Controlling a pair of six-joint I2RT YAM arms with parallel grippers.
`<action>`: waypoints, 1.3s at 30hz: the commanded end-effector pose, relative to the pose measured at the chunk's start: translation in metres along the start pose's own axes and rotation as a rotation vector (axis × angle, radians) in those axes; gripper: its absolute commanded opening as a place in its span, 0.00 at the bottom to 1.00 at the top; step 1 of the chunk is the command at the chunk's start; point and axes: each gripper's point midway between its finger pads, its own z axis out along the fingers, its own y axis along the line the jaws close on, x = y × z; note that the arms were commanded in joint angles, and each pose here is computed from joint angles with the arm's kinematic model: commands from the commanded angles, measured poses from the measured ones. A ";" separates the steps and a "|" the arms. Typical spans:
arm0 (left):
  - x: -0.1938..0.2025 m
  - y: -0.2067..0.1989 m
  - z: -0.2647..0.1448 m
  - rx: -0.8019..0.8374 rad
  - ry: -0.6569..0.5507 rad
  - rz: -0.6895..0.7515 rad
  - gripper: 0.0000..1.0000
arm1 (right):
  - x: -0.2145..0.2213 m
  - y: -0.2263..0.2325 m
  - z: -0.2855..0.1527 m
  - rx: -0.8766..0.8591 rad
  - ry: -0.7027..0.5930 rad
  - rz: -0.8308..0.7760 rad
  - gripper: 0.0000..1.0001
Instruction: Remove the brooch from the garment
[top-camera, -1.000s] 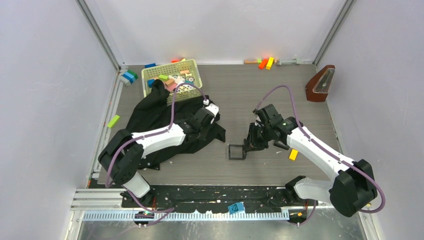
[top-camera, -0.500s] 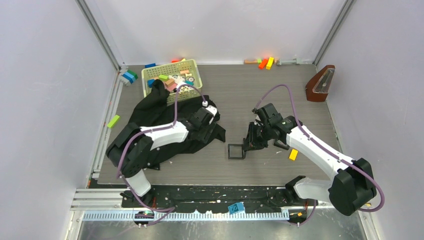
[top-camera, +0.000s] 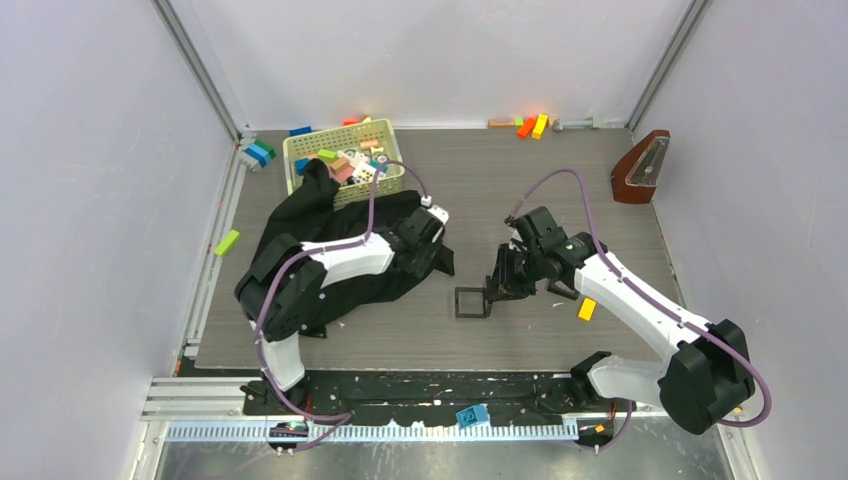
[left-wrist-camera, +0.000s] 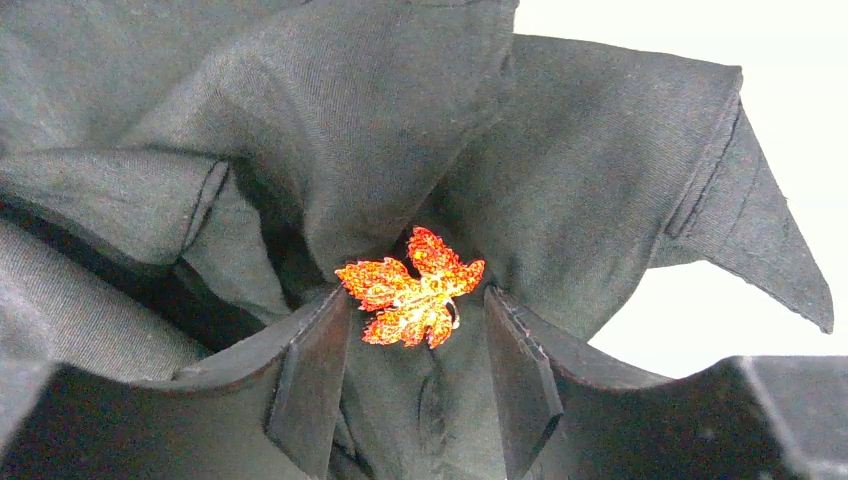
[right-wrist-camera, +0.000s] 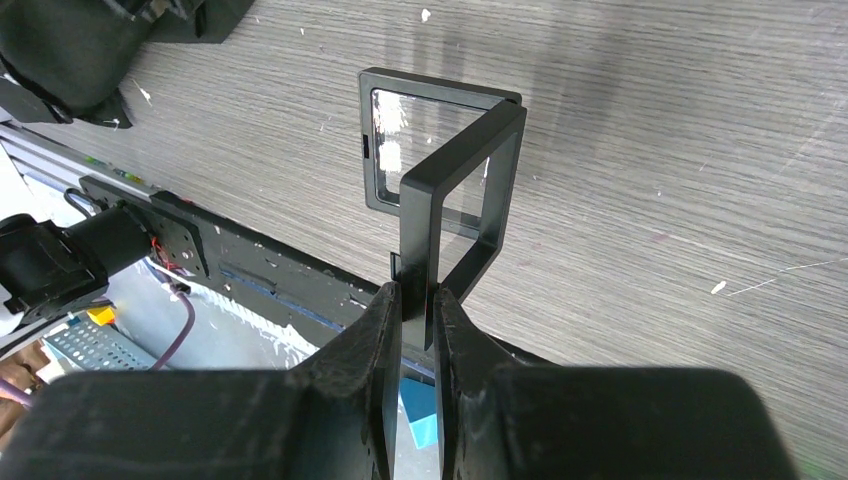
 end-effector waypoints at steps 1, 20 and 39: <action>0.020 0.012 0.013 -0.093 0.118 0.020 0.52 | -0.006 0.012 -0.012 -0.054 -0.041 -0.030 0.06; -0.010 0.002 -0.034 0.102 -0.101 -0.124 0.25 | -0.005 0.007 -0.011 -0.041 -0.040 -0.020 0.06; -0.038 -0.079 -0.082 0.585 -0.322 -0.099 0.22 | -0.019 0.005 -0.002 0.009 -0.028 -0.009 0.06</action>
